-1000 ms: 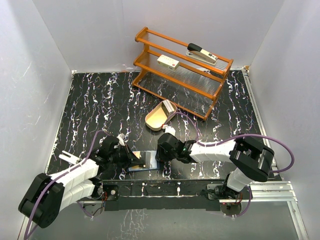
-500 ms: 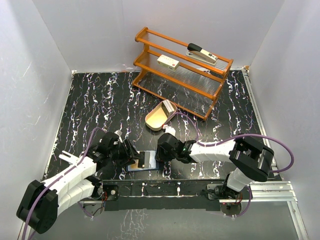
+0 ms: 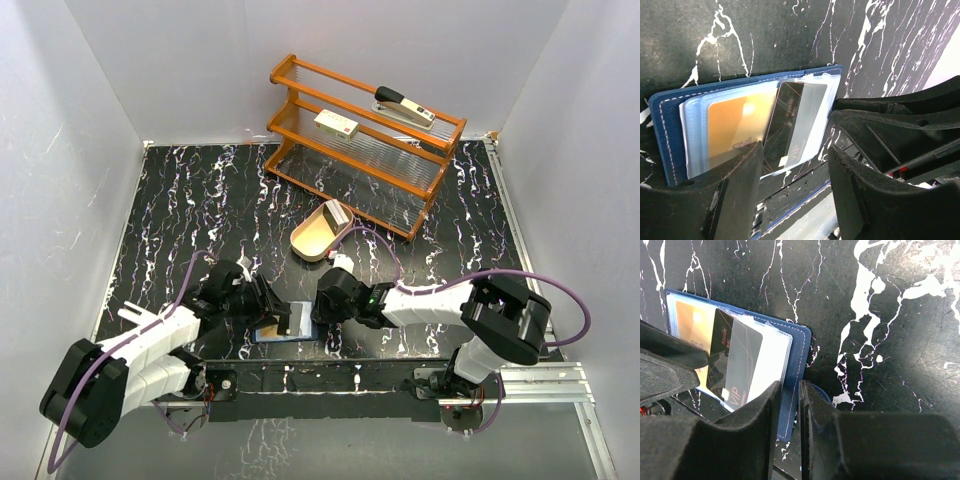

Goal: Put the credit cards into the card holder
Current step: Insert the credit card into the card holder.

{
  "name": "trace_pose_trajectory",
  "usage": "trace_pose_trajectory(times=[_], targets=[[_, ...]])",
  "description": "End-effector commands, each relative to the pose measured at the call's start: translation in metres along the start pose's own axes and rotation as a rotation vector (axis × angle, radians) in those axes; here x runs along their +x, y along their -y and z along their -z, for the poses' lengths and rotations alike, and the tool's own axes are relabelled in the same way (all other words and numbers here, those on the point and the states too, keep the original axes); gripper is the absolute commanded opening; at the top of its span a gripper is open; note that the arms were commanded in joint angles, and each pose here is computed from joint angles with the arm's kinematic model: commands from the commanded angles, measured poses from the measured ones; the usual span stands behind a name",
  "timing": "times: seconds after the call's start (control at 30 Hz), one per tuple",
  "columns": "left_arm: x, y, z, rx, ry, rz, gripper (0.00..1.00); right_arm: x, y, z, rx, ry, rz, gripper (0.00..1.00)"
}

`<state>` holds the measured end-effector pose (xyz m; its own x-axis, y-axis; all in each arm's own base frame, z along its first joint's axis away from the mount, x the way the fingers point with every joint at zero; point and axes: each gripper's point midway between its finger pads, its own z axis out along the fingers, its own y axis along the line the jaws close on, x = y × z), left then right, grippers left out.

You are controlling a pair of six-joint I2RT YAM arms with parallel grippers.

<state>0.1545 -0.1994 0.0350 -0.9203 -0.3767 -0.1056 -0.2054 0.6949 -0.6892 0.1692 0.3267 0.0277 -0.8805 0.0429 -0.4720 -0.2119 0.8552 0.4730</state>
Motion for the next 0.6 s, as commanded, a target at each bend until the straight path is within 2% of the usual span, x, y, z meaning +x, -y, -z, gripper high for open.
trace_pose_trajectory(times=[0.0, 0.57], targets=[[0.006, -0.006, -0.004, 0.001, -0.011, 0.018, 0.54, 0.012, 0.003, 0.002, -0.01, -0.031, -0.009, 0.19], [0.008, 0.011, -0.012, 0.102, -0.008, 0.055, 0.52, 0.018, 0.001, -0.003, -0.018, -0.042, -0.013, 0.19]])
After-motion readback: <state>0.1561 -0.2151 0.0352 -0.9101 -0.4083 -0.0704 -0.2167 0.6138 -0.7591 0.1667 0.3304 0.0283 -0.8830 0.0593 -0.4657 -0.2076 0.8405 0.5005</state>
